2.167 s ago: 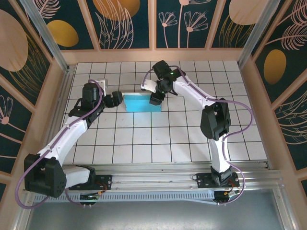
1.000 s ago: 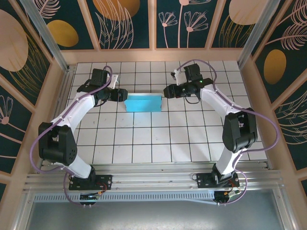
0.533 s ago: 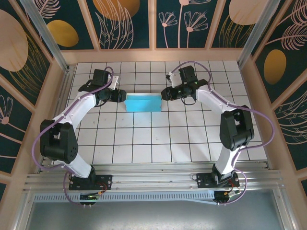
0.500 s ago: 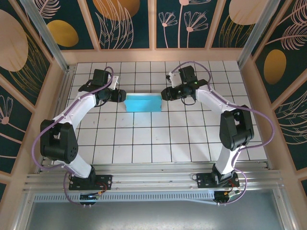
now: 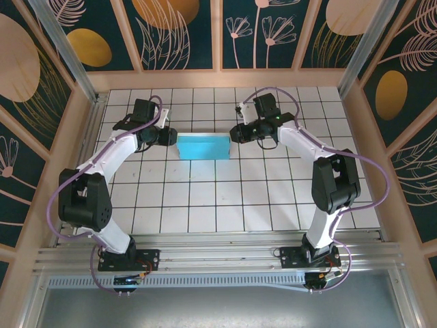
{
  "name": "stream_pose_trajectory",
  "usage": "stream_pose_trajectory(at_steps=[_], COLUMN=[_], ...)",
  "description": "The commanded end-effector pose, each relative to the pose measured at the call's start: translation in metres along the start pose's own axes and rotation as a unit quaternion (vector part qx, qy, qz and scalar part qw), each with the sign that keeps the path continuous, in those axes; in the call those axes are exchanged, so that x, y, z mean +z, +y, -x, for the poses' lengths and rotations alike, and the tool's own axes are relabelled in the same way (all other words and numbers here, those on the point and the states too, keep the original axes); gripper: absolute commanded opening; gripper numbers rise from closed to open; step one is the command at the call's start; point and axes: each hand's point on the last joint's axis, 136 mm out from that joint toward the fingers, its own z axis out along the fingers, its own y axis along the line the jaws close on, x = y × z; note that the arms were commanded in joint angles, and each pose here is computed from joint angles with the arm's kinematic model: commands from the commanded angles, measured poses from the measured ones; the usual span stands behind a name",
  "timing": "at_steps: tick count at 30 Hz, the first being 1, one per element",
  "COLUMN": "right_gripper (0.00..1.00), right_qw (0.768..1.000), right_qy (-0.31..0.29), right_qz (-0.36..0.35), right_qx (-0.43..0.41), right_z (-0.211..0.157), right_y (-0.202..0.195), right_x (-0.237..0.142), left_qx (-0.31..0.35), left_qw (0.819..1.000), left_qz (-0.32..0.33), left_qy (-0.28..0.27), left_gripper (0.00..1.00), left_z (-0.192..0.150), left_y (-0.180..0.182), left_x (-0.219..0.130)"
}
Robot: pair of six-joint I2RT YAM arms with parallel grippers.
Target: Fold the paper box
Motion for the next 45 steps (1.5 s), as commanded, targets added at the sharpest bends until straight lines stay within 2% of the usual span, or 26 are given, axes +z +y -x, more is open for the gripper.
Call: stream_pose_trajectory(at_steps=[1,18,29,31,33,40,45], right_gripper=[0.19,0.13,0.12,0.15,0.19,0.18,0.16], right_qw=[1.0,1.0,1.0,1.0,1.0,1.0,1.0], right_qy=[-0.004,0.007,0.009,0.009,0.006,0.001,0.007], right_qz=[0.012,0.013,0.01,0.006,0.0,0.002,0.006], right_qx=[-0.019,-0.021,-0.019,-0.016,-0.014,-0.017,-0.015], right_z=[0.008,0.007,0.009,0.009,0.012,0.016,0.013], right_y=[0.009,0.011,0.01,0.009,0.008,0.012,0.013], right_x=[0.003,0.005,0.005,0.005,0.003,-0.002,0.002], left_qx=[0.0,0.014,0.011,0.011,0.012,0.02,0.019], left_qw=[1.0,0.999,0.999,0.999,0.999,0.999,0.999], left_qz=[-0.009,-0.029,-0.034,-0.034,-0.032,-0.018,-0.032], left_qy=[-0.005,-0.023,-0.021,-0.021,-0.021,-0.025,-0.025], left_gripper=[0.38,0.37,0.25,0.26,0.32,0.35,0.34], left_z=[0.008,0.024,0.022,0.022,0.023,0.027,0.029], left_y=[0.0,-0.008,-0.009,-0.009,-0.009,-0.007,-0.011], left_x=[0.0,0.003,0.004,0.003,0.0,-0.008,-0.006])
